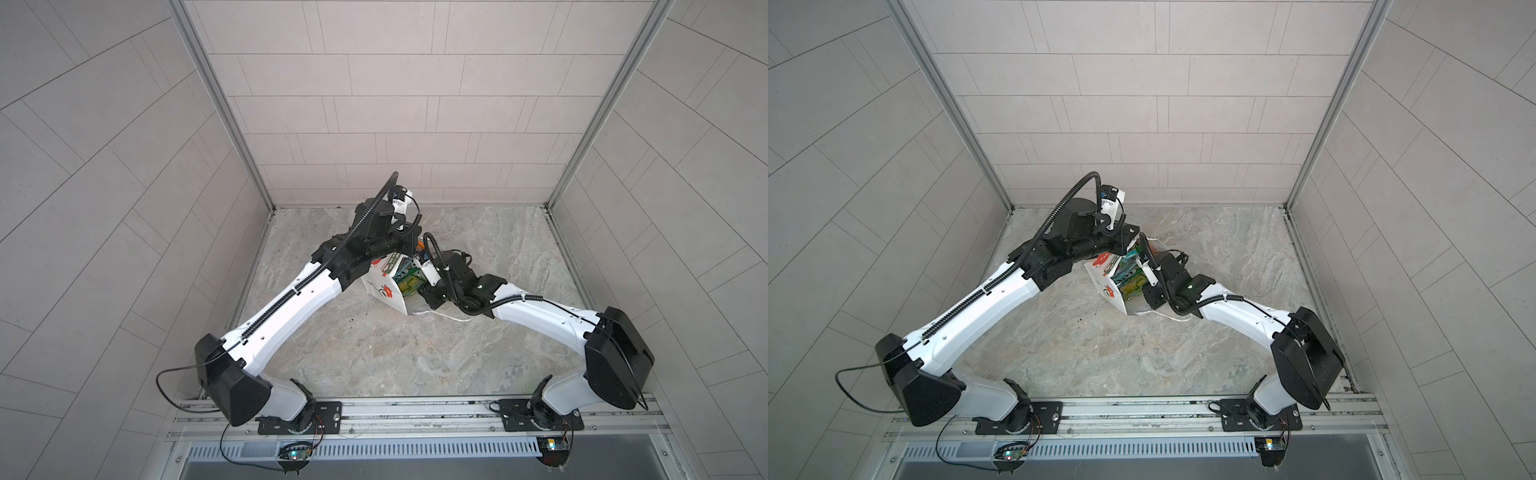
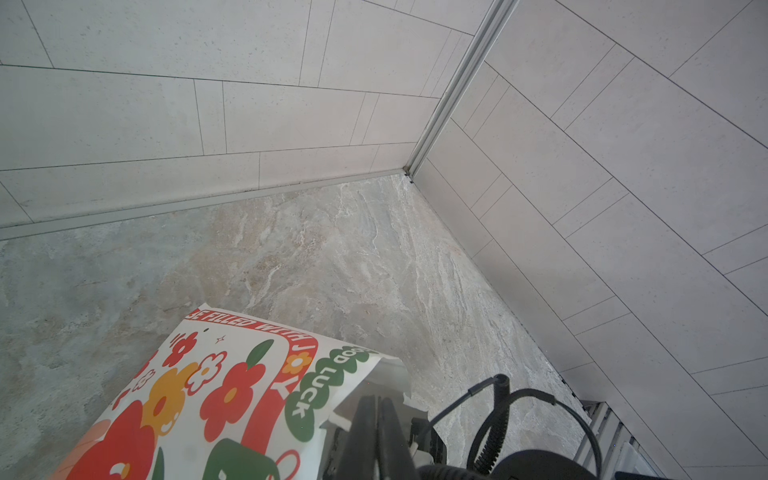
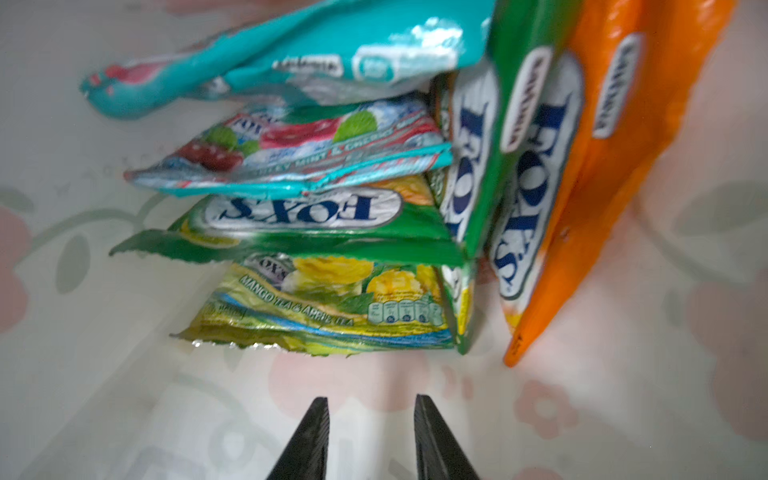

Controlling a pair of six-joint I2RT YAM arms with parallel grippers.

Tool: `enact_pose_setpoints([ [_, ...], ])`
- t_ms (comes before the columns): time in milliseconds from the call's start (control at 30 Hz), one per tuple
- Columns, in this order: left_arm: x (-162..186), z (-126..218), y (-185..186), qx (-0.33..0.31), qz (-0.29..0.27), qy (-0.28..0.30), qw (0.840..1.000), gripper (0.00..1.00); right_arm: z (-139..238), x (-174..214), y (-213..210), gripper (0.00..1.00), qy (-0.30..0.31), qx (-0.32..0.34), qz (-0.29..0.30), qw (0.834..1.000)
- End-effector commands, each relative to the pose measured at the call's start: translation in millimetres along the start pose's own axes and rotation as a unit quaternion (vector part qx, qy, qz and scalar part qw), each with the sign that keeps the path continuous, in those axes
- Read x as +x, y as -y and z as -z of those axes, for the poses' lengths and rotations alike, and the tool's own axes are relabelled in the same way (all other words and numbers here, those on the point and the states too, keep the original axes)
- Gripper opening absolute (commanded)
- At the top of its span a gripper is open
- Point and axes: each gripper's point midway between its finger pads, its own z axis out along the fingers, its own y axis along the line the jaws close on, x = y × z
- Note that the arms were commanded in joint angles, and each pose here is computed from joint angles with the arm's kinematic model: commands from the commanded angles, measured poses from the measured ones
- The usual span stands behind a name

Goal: Take the snacks out of the paper bag
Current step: 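Hold the tilted bag with the left gripper while right gripper reaches into its opening, then grasp the green FOX'S Spring Tea candy bag with the right gripper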

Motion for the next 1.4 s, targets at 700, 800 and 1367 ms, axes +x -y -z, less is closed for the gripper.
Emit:
enact_pose_setpoints([
  [700,-24,22,24,0.041,-0.014,0.033,0.999,0.00,-40,-31,37,0.32,0.034,0.121,-0.011,0.992],
  [800,-23,21,23,0.039,-0.015,0.031,0.999,0.00,-48,-29,37,0.35,0.022,0.124,-0.007,0.992],
  [1367,-19,19,11,0.009,-0.014,0.031,0.999,0.00,-51,-29,31,0.00,0.010,0.097,-0.012,0.995],
])
